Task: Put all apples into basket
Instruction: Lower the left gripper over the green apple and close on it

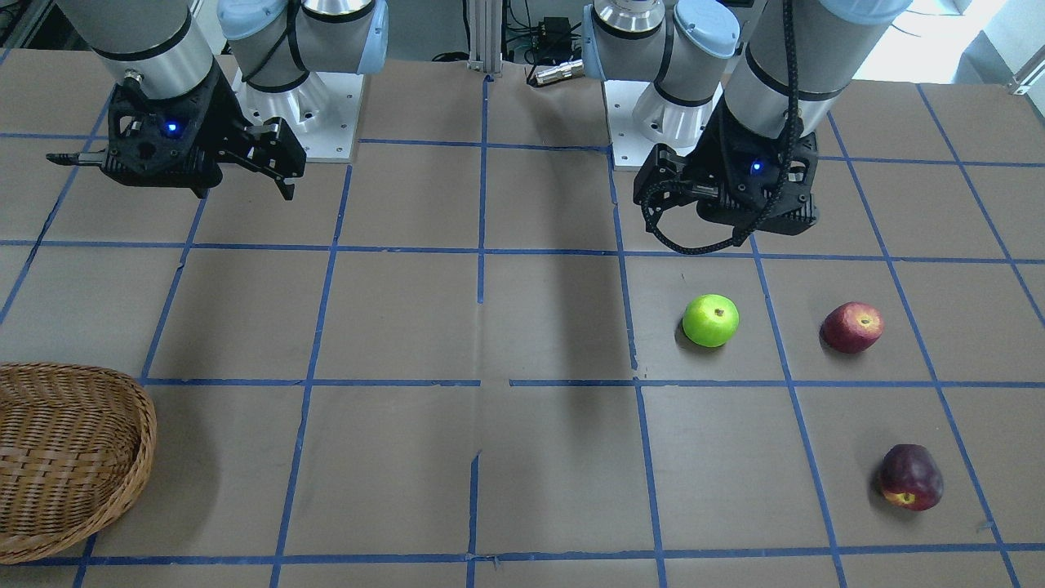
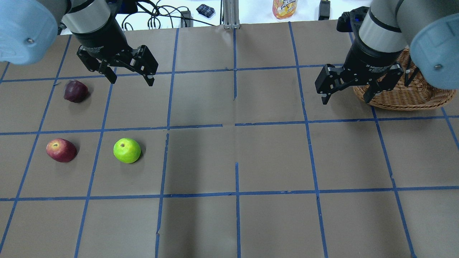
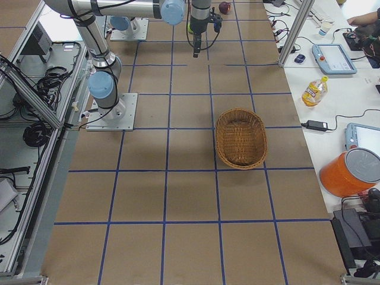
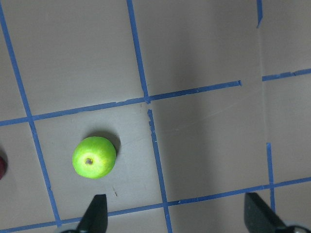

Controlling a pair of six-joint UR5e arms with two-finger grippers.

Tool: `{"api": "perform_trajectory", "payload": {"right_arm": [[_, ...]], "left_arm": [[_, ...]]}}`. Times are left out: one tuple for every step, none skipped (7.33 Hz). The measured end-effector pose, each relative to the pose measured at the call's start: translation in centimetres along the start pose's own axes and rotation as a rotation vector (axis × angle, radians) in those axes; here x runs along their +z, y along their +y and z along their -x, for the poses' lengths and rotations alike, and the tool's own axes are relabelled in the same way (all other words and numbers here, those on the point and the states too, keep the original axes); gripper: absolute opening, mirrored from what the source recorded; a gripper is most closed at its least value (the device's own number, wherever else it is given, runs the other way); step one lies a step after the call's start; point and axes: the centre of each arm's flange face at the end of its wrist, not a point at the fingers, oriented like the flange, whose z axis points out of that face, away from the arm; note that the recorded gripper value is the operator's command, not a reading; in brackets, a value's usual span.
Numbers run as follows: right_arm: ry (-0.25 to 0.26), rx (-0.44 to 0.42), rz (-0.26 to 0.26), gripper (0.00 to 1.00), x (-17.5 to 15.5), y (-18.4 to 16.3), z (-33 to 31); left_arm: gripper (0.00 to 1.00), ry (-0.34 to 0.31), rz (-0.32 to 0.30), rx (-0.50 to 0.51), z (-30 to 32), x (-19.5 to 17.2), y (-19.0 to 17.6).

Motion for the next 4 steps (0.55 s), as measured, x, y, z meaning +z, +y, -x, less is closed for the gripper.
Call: {"api": "perform_trajectory", "payload": {"right_arm": [[0.002,-0.001,0.000,1.00,-0.1,0.0,0.0],[0.003,-0.001,-0.002,1.00,-0.2,0.0,0.0],[0.003,-0.001,-0.003,1.00,-0.2,0.0,0.0],[0.002,-0.001,-0.003,1.00,-0.3,0.0,0.0]], "left_arm": [[1.00,0.000,0.001,0.001,0.0,0.1,0.1],[1.00,0.002,0.004,0.001,0.0,0.2,0.3],[1.00,0.002,0.009,0.001,0.2,0.6,0.2],[1.00,-0.001,0.019,0.002,1.1,1.3,-0.1]]}}
